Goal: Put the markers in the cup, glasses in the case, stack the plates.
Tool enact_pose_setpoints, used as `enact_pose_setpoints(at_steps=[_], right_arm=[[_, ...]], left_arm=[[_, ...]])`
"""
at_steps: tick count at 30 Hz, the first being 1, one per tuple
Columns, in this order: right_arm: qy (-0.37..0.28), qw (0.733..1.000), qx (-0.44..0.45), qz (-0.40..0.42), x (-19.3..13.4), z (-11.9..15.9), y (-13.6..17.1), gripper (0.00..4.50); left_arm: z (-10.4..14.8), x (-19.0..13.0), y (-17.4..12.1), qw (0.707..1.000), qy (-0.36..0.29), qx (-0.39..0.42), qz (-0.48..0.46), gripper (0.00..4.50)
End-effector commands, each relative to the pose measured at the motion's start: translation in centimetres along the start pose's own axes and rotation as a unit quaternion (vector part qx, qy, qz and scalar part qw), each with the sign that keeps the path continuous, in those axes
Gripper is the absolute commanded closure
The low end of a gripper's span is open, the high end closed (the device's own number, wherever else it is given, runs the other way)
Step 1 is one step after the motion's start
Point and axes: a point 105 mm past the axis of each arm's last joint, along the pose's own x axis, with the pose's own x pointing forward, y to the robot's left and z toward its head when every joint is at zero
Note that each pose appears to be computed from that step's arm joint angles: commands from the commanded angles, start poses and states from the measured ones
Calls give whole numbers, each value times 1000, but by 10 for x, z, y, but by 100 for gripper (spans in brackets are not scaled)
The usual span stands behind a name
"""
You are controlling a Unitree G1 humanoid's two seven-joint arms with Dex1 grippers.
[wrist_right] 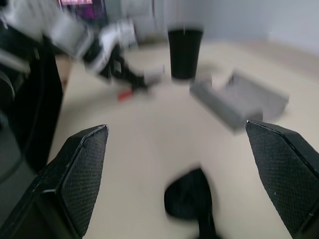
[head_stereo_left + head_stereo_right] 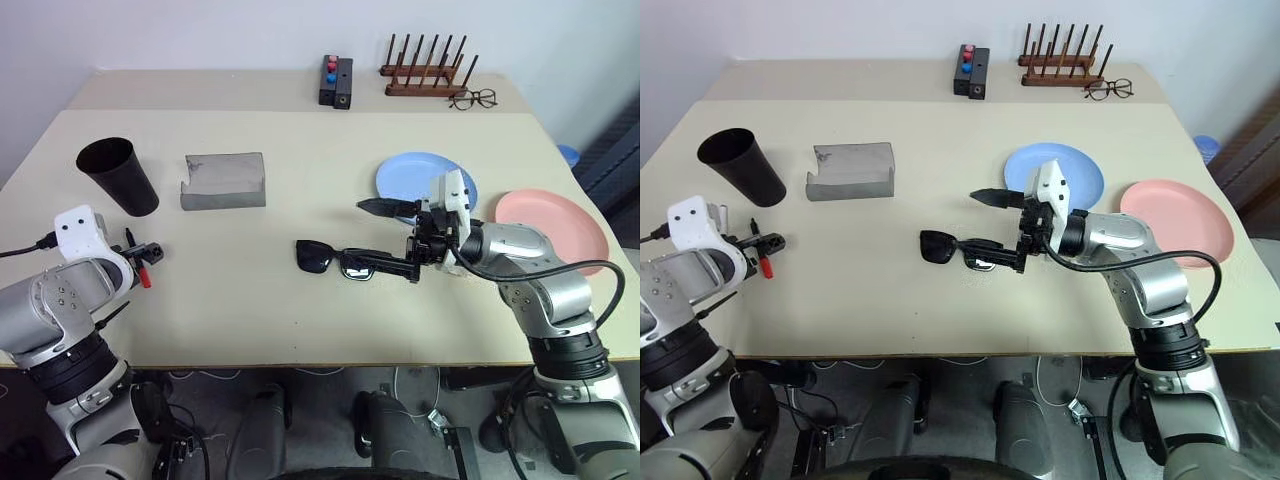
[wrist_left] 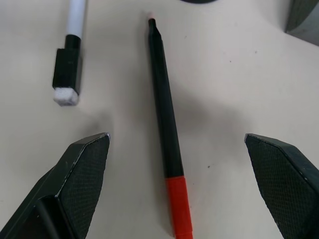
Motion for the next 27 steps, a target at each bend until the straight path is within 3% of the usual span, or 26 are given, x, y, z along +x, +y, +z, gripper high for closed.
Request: enact_pose_setpoints(at_steps=[1,14,17,24,27], right_arm=[[6,1000,-13,9,0,18,2,3],[10,1000,-11,14,4,17,6,3],[9,1000,-10,14,4,17,6,0],[8,1000,-6,13,4,18,6,0],[8,1000,-5,10,4,18,5,0]], left_arm=[[8,-4,-7,1000,-15,6,-6,0],[-6,2,-9,1000,-1,-26,10,0],[-7,3,-9,1000,1,-30,10,89],[-9,5,-13,999,6,-33,0,447],[-9,5,-15,999,5,-35,-3,447]])
